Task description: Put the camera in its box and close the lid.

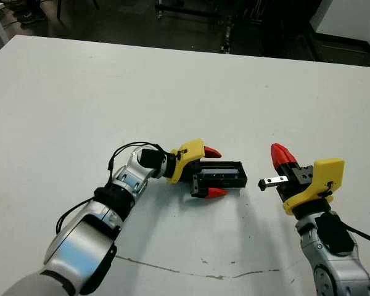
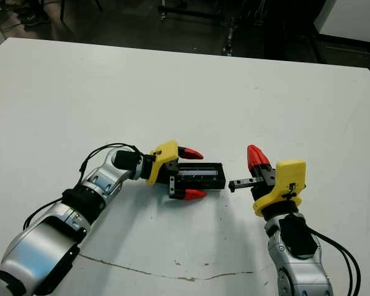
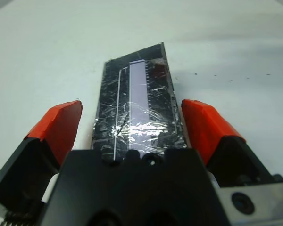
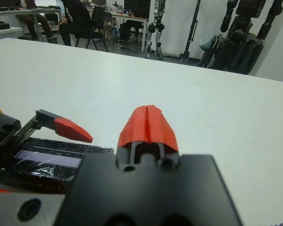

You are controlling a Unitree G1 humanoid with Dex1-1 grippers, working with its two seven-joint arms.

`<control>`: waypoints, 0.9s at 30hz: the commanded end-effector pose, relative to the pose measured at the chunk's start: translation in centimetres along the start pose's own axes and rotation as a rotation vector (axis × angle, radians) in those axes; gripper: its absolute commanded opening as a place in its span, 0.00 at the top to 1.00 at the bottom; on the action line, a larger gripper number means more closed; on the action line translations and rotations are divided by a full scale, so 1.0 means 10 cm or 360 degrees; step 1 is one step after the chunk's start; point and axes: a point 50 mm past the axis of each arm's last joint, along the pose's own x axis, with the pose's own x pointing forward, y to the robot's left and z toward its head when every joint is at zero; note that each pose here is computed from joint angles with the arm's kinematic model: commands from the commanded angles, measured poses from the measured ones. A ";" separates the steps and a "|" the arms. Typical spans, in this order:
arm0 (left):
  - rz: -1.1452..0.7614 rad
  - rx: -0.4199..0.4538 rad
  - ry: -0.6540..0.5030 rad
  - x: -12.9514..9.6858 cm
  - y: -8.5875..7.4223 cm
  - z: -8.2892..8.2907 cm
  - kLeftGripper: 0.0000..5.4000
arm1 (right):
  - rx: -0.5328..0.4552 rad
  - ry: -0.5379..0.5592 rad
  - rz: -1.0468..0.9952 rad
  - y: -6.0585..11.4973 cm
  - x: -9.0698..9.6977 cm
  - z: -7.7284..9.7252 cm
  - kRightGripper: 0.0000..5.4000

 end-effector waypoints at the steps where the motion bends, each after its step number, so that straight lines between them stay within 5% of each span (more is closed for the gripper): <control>1: -0.0283 -0.0058 0.0133 0.21 -0.23 -0.13 0.00 | -0.0021 0.0024 -0.0008 -0.02 -0.01 -0.01 1.00; 12: -0.0168 -0.0048 0.0266 -0.57 -0.12 -0.26 0.00 | -0.0022 0.0006 0.0025 0.00 0.02 0.00 1.00; 27: 0.0081 -0.0164 0.0302 -1.04 -0.12 -0.33 0.00 | -0.0014 0.0010 0.0039 0.01 0.02 0.00 1.00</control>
